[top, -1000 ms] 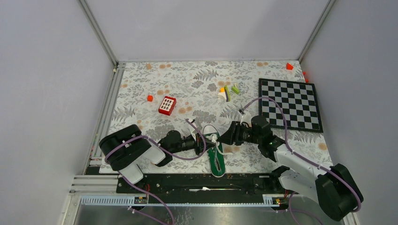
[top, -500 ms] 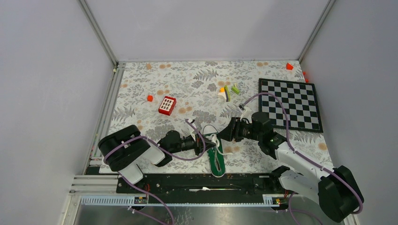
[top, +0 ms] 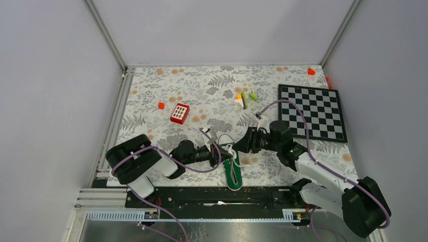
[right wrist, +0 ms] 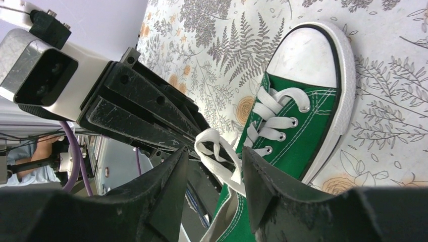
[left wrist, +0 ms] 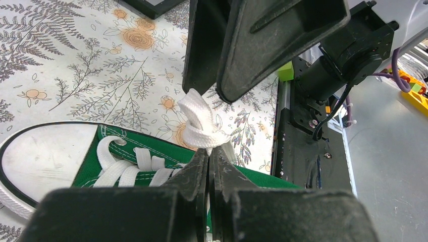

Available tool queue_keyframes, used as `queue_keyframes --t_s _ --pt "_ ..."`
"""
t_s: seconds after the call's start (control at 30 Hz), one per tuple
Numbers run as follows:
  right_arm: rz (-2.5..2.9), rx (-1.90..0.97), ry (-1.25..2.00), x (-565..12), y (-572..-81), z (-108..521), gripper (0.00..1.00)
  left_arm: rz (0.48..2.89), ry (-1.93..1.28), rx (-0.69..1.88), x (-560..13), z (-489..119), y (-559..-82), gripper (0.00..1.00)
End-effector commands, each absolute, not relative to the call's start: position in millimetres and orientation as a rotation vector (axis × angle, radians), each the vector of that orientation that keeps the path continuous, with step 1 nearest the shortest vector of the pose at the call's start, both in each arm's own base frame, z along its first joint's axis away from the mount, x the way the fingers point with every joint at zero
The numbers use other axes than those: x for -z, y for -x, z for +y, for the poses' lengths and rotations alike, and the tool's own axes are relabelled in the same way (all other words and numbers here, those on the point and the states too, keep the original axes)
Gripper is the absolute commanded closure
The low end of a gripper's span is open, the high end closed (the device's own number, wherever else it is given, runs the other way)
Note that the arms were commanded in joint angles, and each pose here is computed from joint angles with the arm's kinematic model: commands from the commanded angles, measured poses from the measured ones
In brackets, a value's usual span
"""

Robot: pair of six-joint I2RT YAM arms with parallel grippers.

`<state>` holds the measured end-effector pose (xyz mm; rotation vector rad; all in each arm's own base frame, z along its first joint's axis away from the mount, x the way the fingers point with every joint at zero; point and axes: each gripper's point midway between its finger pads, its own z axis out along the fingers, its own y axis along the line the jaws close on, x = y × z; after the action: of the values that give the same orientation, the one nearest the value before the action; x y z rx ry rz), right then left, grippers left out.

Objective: Tie the shoes
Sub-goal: Cross the shoelace with the shoelace.

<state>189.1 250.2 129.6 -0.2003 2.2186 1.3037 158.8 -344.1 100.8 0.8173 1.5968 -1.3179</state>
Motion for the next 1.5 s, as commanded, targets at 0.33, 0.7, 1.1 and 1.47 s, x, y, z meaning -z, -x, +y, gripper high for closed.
queue_keyframes --t_s 0.33,0.7,1.1,1.47 --pt "2.193 -1.350 0.270 -135 -172 268 0.57 1.442 -0.834 1.350 -133 -355 -160 1.00" --pt "2.199 -1.347 0.280 -132 -170 268 0.73 1.441 -0.837 1.353 -133 -355 -159 1.00" --pt "2.259 -1.358 0.308 -116 -156 268 0.83 1.436 -0.843 1.353 -133 -356 -159 1.00" --pt "2.213 -1.236 0.301 -131 -162 252 0.57 1.440 -0.845 1.352 -132 -354 -157 1.00"
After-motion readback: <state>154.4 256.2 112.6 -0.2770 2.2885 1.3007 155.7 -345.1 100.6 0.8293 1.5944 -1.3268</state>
